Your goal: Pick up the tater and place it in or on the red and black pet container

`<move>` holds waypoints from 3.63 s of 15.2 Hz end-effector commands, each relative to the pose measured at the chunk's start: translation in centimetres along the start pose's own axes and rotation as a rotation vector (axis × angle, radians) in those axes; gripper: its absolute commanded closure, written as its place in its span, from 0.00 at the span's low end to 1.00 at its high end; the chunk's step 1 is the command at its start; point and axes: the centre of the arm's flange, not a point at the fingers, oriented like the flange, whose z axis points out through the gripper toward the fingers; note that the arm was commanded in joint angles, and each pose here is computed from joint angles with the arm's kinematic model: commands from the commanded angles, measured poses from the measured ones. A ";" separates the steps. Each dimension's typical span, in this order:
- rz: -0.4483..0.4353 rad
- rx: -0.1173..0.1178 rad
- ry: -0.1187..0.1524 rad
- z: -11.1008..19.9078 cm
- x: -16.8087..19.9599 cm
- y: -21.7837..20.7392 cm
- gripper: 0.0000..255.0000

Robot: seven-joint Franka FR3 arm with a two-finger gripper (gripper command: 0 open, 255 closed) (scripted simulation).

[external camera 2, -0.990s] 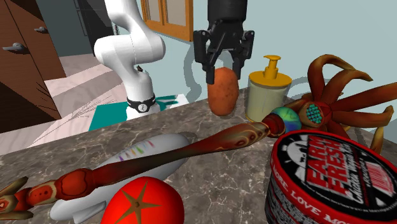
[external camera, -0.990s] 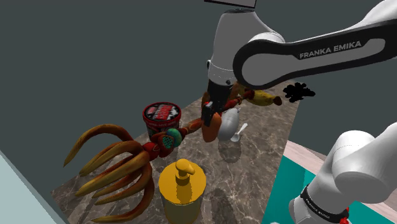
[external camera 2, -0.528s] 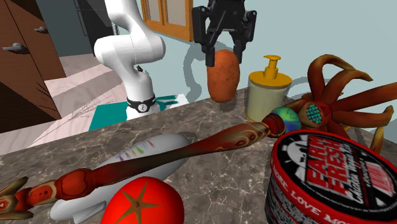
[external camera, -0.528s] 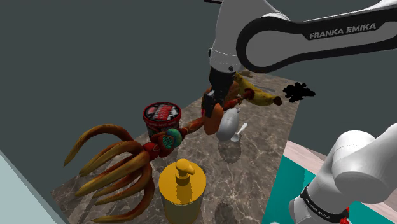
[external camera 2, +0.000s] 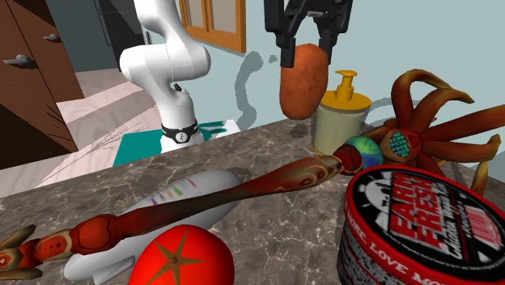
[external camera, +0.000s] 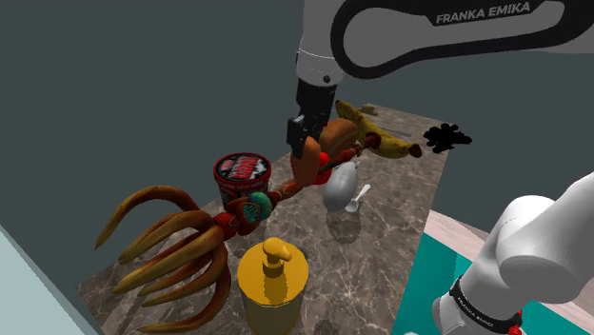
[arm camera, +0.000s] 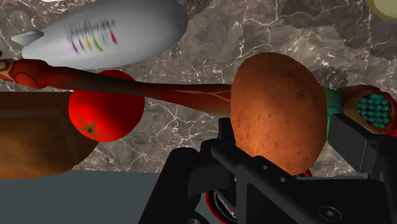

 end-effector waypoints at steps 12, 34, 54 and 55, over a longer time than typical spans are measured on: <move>0.000 0.000 0.000 0.9 17.1 -1.3 1.00; 0.000 0.000 0.000 9.6 16.1 -1.9 1.00; 0.000 0.000 0.000 4.6 16.1 -1.9 0.00; 0.000 0.000 0.000 4.6 16.1 -1.9 0.00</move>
